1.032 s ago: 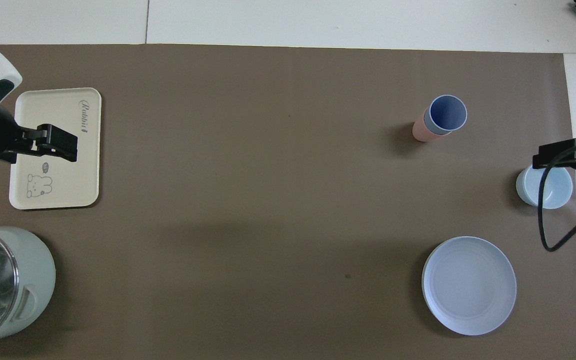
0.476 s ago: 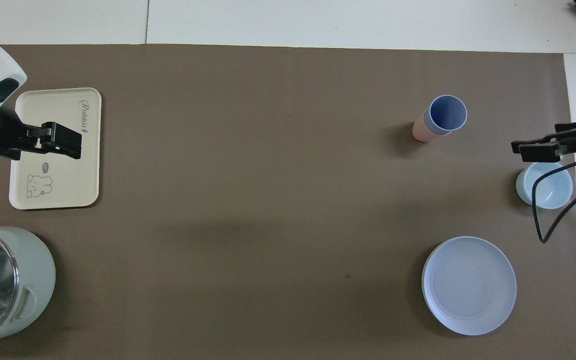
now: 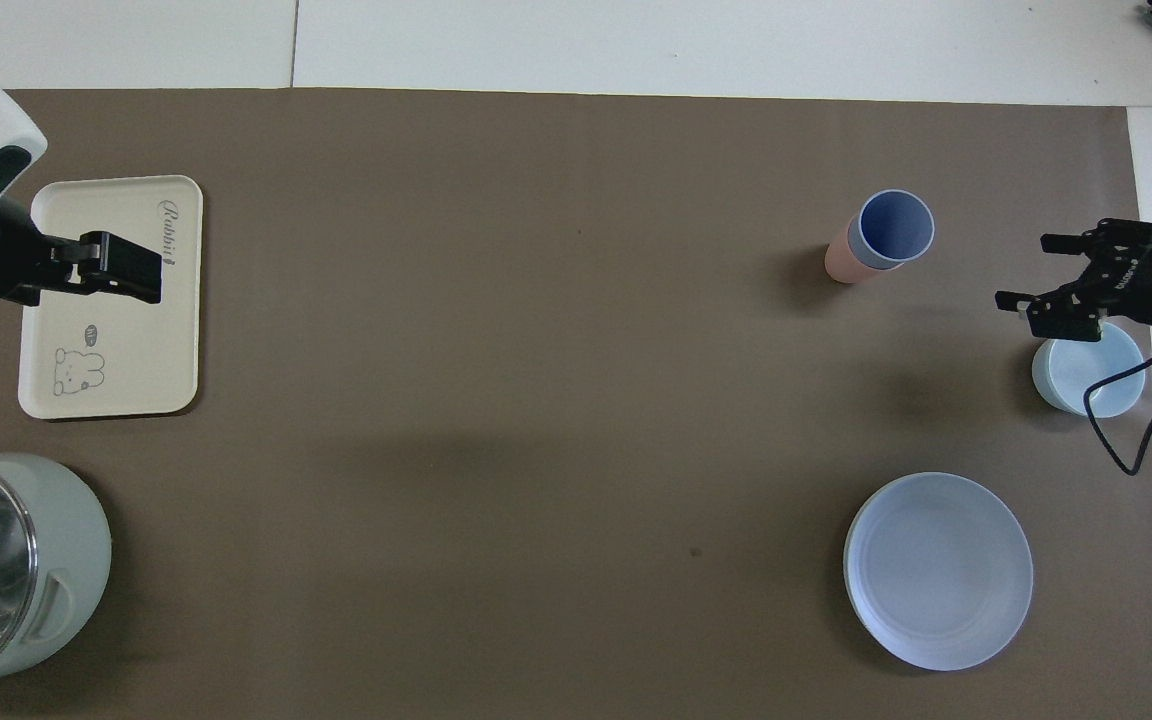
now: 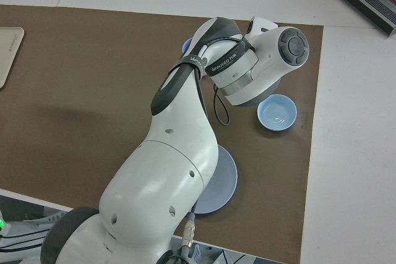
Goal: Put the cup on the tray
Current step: 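Move the right gripper toward the nested blue and pink cups, then lower the right gripper onto the blue cup rim and close it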
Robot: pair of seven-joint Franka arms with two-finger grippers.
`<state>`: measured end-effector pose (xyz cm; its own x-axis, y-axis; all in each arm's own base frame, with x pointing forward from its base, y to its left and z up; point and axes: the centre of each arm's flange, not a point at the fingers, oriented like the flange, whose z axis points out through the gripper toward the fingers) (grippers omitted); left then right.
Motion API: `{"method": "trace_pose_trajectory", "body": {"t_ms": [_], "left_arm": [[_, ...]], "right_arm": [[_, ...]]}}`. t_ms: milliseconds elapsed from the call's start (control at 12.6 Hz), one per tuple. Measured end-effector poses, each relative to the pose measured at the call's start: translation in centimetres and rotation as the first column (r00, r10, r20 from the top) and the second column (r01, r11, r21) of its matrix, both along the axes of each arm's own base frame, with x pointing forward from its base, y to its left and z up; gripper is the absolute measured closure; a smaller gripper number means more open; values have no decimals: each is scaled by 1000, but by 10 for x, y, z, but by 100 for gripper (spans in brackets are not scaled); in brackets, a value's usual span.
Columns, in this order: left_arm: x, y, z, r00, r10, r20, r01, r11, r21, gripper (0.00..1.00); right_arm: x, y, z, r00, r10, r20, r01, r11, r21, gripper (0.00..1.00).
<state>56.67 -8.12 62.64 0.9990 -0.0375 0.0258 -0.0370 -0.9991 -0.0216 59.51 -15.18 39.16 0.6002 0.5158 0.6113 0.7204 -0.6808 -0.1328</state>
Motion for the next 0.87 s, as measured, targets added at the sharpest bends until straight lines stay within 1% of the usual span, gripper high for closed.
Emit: {"method": "trace_pose_trajectory", "body": {"t_ms": [159, 317, 397, 476, 635, 794, 873], "left_arm": [[0, 3, 0, 1000, 5, 0, -5, 1000, 0, 0], [1, 4, 0, 1000, 8, 3, -8, 1000, 0, 0], [1, 5, 0, 1000, 8, 4, -8, 1000, 0, 0], [1, 5, 0, 1000, 8, 5, -8, 1000, 0, 0], [1, 5, 0, 1000, 8, 5, -8, 1000, 0, 0], [1, 5, 0, 1000, 8, 5, -8, 1000, 0, 0], [1, 4, 0, 1000, 8, 5, -8, 1000, 0, 0]], "right_arm": [[7, 8, -41, 999, 24, 30, -26, 997, 76, 0], [12, 20, -80, 993, 48, 109, -66, 982, 175, 0], [12, 25, -97, 989, 73, 131, -97, 977, 190, 0], [13, 28, -106, 982, 105, 155, -133, 974, 185, 0], [14, 35, -108, 964, 139, 226, -185, 962, 200, 0], [16, 41, -111, 941, 130, 311, -210, 948, 239, 0], [18, 47, -115, 934, 119, 338, -213, 943, 257, 0]]}}
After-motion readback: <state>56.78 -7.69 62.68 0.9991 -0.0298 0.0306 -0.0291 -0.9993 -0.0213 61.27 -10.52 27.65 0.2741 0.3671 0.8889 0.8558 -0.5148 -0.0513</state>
